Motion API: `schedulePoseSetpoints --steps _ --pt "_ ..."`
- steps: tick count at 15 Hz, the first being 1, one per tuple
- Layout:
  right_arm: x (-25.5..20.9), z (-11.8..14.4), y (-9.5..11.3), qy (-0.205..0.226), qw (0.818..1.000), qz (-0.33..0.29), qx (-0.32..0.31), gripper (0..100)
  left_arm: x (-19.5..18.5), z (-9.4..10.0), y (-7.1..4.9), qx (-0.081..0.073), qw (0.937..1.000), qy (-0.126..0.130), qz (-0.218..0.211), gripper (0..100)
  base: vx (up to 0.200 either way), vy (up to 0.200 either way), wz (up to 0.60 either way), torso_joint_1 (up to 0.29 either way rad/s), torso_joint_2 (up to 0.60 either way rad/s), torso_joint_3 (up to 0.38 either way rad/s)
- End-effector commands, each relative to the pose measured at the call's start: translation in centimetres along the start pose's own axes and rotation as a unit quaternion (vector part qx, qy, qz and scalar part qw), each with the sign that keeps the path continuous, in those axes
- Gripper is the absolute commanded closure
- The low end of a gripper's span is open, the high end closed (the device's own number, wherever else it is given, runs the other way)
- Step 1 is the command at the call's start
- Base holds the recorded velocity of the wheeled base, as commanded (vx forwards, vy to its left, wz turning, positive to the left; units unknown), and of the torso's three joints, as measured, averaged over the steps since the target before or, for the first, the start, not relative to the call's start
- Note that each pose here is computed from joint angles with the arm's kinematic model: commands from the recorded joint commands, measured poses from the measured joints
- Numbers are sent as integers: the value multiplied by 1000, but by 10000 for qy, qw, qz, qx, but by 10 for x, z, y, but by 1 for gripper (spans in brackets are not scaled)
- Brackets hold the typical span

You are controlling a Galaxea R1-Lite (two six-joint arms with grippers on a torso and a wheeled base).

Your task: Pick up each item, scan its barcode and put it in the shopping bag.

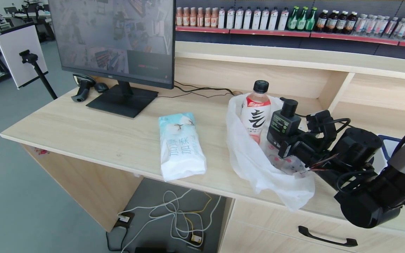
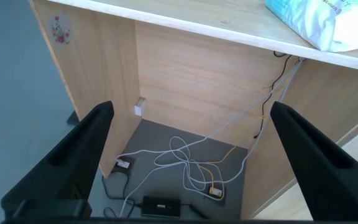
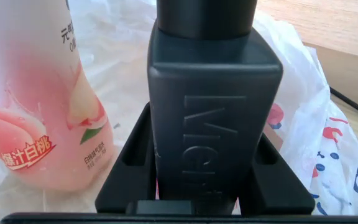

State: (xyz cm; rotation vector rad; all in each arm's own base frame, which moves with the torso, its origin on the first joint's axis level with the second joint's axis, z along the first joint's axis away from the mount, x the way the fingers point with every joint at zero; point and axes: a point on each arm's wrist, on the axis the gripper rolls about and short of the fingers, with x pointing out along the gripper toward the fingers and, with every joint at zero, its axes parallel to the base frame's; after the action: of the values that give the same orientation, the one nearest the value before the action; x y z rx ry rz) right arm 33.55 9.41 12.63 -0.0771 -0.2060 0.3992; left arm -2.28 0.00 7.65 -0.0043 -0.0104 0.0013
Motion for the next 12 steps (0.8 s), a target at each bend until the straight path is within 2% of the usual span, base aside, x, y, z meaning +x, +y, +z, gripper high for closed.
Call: schedulePoseSetpoints --steps 1,11,12 --pt "-1 -2 0 51 10000 7 4 100 0 0 0 -2 10000 -2 1 0 0 0 0 0 0 0" --pt "-5 -10 -5 213 9997 -77 10 100 0 0 0 -2 10000 -2 1 0 0 0 0 0 0 0" --pt "-5 -10 -5 206 9998 -78 8 0 0 0 0 -2 10000 -2 1 0 0 0 0 0 0 0"
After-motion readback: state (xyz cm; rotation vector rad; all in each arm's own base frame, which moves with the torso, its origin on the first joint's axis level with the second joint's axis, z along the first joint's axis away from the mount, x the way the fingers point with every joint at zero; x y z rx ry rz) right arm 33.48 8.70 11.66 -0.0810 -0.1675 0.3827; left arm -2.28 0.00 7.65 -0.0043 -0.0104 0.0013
